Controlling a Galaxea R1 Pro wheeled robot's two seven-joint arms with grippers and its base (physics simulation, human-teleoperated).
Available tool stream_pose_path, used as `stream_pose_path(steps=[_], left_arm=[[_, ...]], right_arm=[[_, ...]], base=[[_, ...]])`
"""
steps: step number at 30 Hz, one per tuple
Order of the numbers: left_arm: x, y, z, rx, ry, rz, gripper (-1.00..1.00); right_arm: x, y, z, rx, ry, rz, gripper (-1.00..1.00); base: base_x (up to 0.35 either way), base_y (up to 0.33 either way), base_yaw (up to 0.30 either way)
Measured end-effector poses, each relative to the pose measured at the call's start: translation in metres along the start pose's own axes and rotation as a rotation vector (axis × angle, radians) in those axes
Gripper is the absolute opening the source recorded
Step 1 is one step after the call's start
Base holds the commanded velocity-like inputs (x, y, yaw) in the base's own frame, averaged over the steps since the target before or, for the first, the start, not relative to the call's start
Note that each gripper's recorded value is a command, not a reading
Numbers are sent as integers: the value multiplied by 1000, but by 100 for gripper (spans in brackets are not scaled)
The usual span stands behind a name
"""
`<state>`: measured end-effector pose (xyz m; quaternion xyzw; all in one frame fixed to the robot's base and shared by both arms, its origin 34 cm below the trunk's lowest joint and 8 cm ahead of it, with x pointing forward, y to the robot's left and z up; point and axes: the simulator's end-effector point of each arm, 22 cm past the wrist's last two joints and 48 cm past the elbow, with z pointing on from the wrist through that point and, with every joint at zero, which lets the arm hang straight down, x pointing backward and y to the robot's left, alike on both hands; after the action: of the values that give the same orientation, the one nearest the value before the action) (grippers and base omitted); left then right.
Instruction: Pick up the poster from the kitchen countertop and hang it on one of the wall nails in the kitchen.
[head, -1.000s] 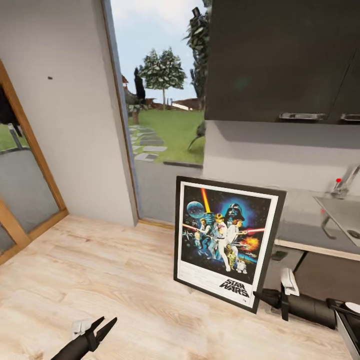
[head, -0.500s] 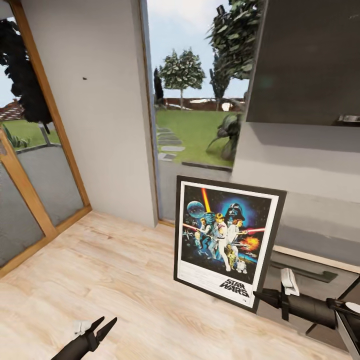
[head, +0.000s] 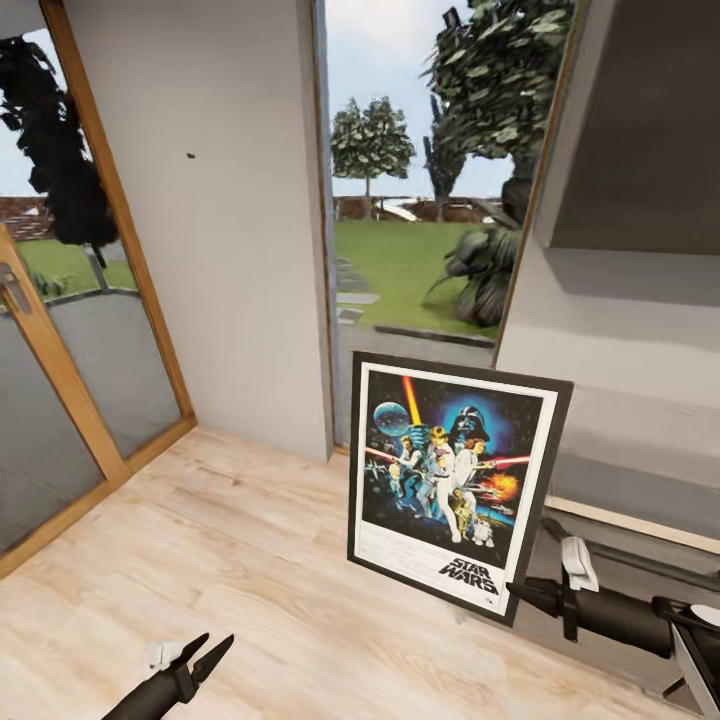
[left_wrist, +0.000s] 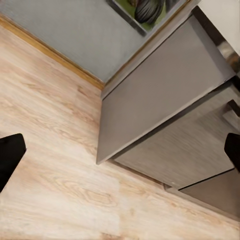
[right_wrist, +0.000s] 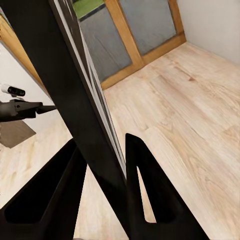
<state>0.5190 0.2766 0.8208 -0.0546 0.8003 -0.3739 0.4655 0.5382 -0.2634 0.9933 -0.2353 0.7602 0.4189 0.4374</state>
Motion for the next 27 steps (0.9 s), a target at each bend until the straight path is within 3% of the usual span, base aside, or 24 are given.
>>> stream_pose_path(steps=[22,27], left_arm=[[0,0,0,-1,0,-1,100],[0,0,0,-1,0,-1,100]], right_arm=[[0,1,1,-2,0,0,-100],[0,0,1,-1,-1,0,-100]], base=[[200,316,273],[201,316,153]])
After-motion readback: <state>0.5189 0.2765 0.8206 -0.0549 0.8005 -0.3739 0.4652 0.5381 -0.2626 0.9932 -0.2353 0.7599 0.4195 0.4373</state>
